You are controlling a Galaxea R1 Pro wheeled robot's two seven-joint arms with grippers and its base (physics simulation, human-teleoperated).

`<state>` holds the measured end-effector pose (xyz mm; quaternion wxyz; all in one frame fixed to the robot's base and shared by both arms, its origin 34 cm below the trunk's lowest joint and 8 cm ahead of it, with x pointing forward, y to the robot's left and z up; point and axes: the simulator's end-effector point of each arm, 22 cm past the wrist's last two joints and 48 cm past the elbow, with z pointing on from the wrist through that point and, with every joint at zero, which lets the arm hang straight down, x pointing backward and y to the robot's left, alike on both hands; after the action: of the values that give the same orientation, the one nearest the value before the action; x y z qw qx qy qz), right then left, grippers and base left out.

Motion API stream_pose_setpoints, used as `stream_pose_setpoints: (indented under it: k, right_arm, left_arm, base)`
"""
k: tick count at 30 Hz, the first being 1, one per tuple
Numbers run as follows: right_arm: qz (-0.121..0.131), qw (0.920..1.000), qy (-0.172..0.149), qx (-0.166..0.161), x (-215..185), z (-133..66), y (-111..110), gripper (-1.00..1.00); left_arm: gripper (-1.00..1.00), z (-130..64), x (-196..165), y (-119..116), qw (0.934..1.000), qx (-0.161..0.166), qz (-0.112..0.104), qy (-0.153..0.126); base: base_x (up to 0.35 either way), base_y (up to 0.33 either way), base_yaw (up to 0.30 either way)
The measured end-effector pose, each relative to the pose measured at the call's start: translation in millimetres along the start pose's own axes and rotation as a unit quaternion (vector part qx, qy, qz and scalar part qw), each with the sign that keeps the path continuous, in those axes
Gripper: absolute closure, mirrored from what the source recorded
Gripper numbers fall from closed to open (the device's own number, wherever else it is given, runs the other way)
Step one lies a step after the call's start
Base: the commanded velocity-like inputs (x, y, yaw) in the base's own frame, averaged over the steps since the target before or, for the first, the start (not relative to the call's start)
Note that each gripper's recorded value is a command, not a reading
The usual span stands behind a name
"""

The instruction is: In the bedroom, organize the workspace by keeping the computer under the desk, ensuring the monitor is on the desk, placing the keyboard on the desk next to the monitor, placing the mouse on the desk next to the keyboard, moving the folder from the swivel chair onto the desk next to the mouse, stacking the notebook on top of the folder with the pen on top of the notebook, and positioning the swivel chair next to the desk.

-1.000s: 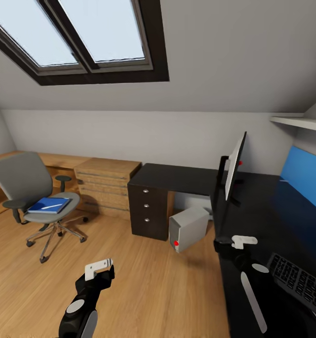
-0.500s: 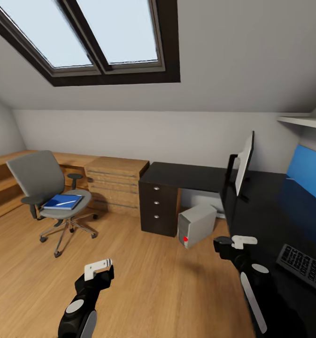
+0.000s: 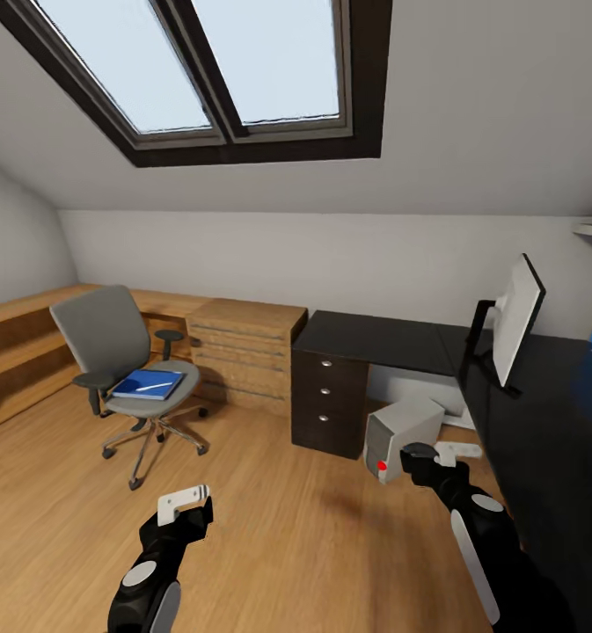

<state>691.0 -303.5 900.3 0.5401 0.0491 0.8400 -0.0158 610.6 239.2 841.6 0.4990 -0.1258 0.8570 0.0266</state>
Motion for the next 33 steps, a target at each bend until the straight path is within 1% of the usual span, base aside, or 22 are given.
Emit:
stream_pose_setpoints:
  k: [9,17,30,33]
  right_arm:
    - [0.001,1.0,0.0,0.0,0,0.0,0,1.0]
    - [0.001,1.0,-0.001,0.0,-1,-0.3,0,1.0]
    - [0.0,1.0,-0.001,0.0,-18,-9.1,0,1.0]
    - [0.0,1.0,-0.001,0.0,-21,-11.1,0,1.0]
  left_arm:
    - [-1.0,1.7,8,0,1.0,-0.001,0.004,0.009]
    - [-1.0,1.6,8,0,1.0,-0.001,0.004,0.008]
    - [-1.0,-8.7,-9,-1,1.0,-0.001,0.003,0.005]
    - [-1.0,-11.1,-13,-2,1.0,-0.001,0.003,0.005]
  base:
    - [0.128,0.027,0.003]
    - [0.305,0.038,0.0]
    - [0.325,0.002,0.001]
    - [0.326,0.0,0.093]
